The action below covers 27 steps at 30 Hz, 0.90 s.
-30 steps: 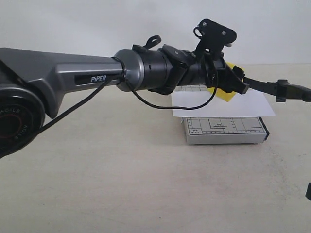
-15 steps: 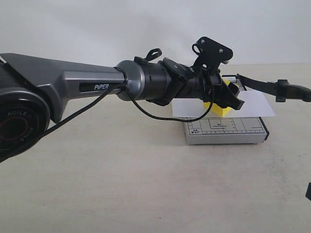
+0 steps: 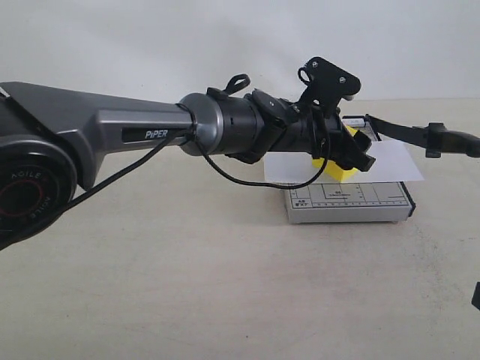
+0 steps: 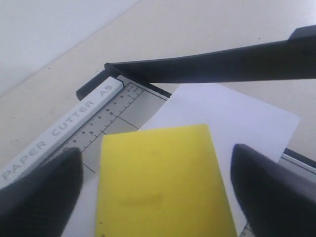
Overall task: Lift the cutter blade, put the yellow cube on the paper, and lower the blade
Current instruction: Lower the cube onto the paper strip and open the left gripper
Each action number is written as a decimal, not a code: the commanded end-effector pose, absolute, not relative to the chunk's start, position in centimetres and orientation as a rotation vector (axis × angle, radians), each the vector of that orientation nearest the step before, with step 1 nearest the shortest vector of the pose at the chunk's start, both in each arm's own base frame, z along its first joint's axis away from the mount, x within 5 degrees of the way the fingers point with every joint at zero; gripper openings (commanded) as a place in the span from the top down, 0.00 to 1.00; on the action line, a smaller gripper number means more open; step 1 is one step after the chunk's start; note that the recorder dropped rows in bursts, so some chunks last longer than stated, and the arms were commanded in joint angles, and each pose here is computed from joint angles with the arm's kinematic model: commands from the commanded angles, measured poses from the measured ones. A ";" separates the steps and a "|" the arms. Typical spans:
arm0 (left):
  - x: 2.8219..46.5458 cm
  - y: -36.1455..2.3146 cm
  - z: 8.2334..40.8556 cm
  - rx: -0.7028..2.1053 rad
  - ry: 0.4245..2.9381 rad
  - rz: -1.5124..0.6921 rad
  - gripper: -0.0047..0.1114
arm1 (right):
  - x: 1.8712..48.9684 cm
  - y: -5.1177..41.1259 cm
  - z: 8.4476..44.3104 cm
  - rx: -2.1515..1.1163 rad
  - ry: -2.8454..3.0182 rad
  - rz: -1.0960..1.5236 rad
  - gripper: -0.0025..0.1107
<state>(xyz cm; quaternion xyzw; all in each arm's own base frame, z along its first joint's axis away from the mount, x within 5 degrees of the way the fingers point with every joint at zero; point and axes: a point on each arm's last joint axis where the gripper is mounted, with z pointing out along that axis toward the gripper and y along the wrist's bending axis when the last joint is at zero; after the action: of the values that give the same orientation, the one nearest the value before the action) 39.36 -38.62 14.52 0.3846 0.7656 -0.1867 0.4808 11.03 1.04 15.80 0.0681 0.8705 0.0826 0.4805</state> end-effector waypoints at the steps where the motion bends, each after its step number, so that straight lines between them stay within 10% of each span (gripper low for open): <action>1: 39.2 -38.7 14.7 0.938 1.868 -0.464 0.15 | 11.1 1.1 15.8 0.158 2.120 0.199 0.98; 20: 36.7 -40.0 19.2 1.088 1.801 -0.764 0.14 | 11.1 1.1 15.8 0.162 2.120 0.201 0.98; 23: 35.5 -40.6 20.0 1.140 1.783 -0.841 0.32 | 11.1 1.1 15.8 0.162 2.120 0.201 0.98; 27: 34.4 -40.7 21.9 1.159 1.767 -0.929 0.85 | 11.1 1.1 15.8 0.162 2.120 0.201 0.98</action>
<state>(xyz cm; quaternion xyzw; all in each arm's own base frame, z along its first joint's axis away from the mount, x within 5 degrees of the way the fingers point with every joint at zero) 35.49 -40.43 19.68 0.4586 0.7123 -0.3335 0.4137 11.03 1.04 15.80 0.0691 0.8704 0.0832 0.4804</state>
